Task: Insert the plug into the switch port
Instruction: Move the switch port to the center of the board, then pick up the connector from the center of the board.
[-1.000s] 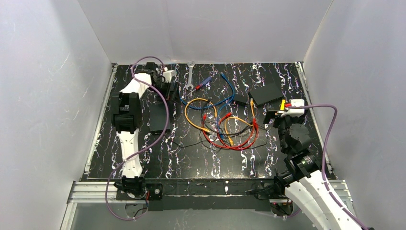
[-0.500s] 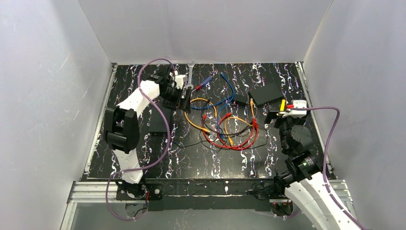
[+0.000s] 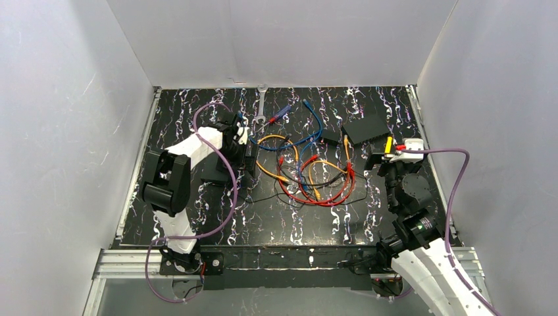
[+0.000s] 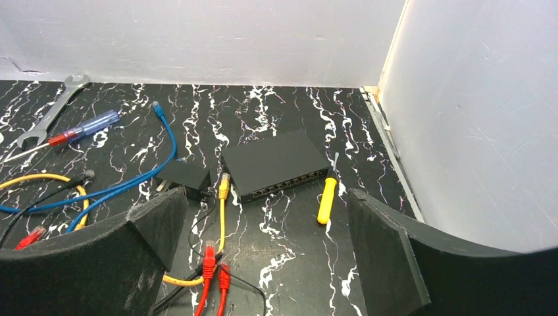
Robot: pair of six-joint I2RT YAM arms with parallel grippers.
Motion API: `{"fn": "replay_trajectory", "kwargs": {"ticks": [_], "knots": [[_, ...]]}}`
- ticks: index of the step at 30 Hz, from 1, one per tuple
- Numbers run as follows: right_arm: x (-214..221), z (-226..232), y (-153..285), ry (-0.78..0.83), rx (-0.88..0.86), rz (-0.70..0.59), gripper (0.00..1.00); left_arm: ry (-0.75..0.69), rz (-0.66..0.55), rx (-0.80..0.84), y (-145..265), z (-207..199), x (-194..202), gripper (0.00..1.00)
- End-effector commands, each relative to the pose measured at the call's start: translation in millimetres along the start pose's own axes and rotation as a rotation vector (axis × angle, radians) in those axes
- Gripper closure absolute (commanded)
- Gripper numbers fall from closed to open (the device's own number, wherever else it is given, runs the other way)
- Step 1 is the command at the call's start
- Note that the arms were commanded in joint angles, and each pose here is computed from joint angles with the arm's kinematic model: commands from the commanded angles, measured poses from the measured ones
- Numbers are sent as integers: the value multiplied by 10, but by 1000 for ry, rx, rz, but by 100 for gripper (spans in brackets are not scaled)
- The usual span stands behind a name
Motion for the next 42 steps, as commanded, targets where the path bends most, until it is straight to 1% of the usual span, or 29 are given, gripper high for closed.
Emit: {"fn": "replay_trajectory", "kwargs": {"ticks": [1,5,10,12,15,18,21,27,31,34,37,42], "knots": [[-87,-50,12,-8,23,-34,1,40,-74,-137,175,196,-14,2],[-95,-23,2,-12,10,-32,1,53,-114,-214,294,304,3,2],[-102,63,-49,-40,-22,8,1,65,-194,-215,496,284,-29,2],[-94,159,-97,-51,-61,43,1,64,-241,-210,610,268,-40,2],[-64,406,-158,-67,-181,111,1,54,-306,-186,807,225,-17,2],[-113,552,-215,-160,-224,120,1,46,-394,-175,1034,214,40,2],[-194,735,-217,-159,-338,115,1,49,-502,-212,1261,296,120,2],[-220,1060,-368,-157,-475,217,1,57,-709,-219,1672,367,324,2],[-124,1319,-531,-155,-554,320,2,65,-828,-292,1895,474,416,2],[-48,1496,-633,-157,-585,366,5,60,-876,-333,1996,518,472,2],[23,1694,-723,-122,-593,403,8,56,-905,-348,2038,516,494,2],[160,2167,-802,-95,-610,488,13,63,-935,-375,2058,528,507,2]]}}
Point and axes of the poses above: each gripper's point midway between its finger pads, its own y axis back along the fingers, its own z axis along the line the jaws close on, x = y × z, the point moved 2 cm from there along y, back along the fingers, and after that the axes turned 6 degrees about y, right-handed, at the moved point
